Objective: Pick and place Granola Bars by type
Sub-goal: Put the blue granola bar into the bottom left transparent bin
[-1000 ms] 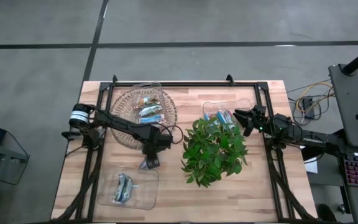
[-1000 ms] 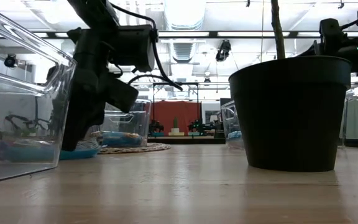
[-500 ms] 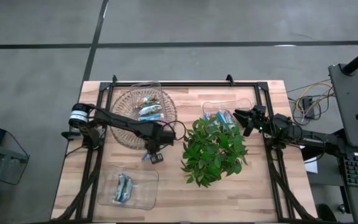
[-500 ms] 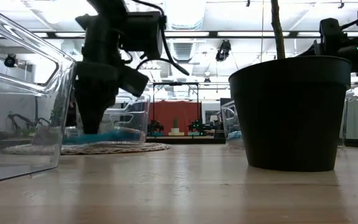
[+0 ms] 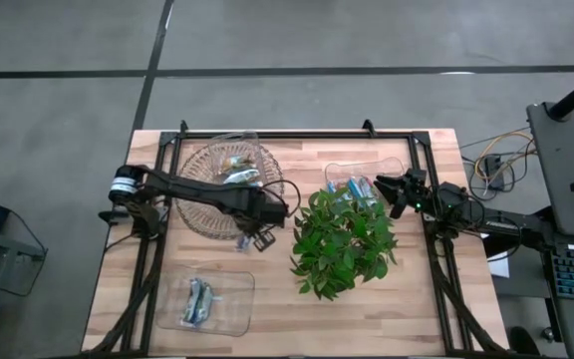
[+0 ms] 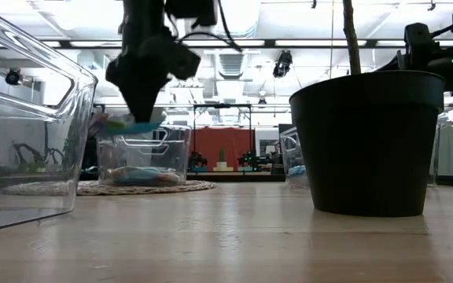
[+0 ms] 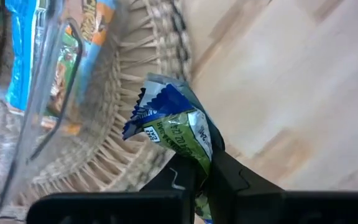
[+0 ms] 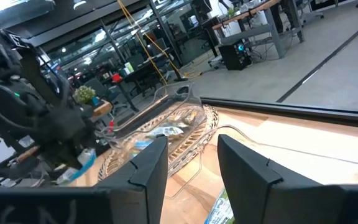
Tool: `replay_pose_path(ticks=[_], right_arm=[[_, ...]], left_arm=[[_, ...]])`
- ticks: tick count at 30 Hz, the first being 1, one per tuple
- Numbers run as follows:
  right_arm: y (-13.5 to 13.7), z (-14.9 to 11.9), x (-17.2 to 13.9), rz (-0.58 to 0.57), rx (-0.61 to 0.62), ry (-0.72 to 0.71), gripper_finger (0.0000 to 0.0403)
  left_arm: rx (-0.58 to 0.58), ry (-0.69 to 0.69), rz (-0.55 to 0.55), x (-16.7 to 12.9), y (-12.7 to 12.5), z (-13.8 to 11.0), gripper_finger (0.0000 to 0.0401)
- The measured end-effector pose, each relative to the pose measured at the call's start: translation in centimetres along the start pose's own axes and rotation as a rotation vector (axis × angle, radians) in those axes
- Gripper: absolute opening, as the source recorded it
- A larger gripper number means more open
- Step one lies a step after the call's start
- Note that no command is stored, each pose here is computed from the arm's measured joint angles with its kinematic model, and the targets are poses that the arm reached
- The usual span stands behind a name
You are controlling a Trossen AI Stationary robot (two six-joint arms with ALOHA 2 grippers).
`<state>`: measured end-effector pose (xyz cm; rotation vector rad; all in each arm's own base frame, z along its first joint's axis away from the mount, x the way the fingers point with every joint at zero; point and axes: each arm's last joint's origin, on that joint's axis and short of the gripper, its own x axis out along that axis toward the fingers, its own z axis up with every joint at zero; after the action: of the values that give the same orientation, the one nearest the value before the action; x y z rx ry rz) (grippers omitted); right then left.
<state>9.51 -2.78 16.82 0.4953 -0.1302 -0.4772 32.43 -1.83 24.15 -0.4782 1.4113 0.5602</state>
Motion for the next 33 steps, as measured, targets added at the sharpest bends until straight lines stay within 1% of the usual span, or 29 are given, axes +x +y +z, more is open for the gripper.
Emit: replay_pose_path(ticks=[6, 8, 11, 15, 17, 24, 29, 33], right_arm=[[0.0, 0.0, 0.0, 0.0, 0.0, 0.0, 0.0127], [0.0, 0.0, 0.0, 0.0, 0.0, 0.0, 0.0124], [0.0, 0.0, 0.0, 0.0, 0.0, 0.0, 0.0121], [0.0, 0.0, 0.0, 0.0, 0.0, 0.0, 0.0122], [0.0, 0.0, 0.0, 0.0, 0.0, 0.001, 0.0124], [0.0, 0.0, 0.0, 0.0, 0.0, 0.0, 0.0133], [0.0, 0.0, 0.0, 0.0, 0.0, 0.001, 0.0134], [0.0, 0.0, 0.0, 0.0, 0.0, 0.001, 0.0128]], left_arm=[[-0.108, -0.053, -0.011, -2.6, -1.1, -0.1, 0.0001], [-0.156, -0.071, 0.01, -3.3, -1.5, -0.5, 0.0], [-0.229, -0.078, 0.061, -4.2, -1.9, -1.5, 0.0], [-0.271, -0.089, 0.111, -5.1, -2.7, -3.3, 0.0], [-0.293, -0.098, 0.118, -5.5, -3.1, -4.4, 0.0], [-0.427, -0.112, 0.071, -6.6, -5.1, -8.2, 0.0], [-0.439, -0.07, 0.012, -7.1, -6.7, -11.1, 0.0], [-0.425, -0.041, -0.094, -7.4, -8.3, -12.8, 0.0]])
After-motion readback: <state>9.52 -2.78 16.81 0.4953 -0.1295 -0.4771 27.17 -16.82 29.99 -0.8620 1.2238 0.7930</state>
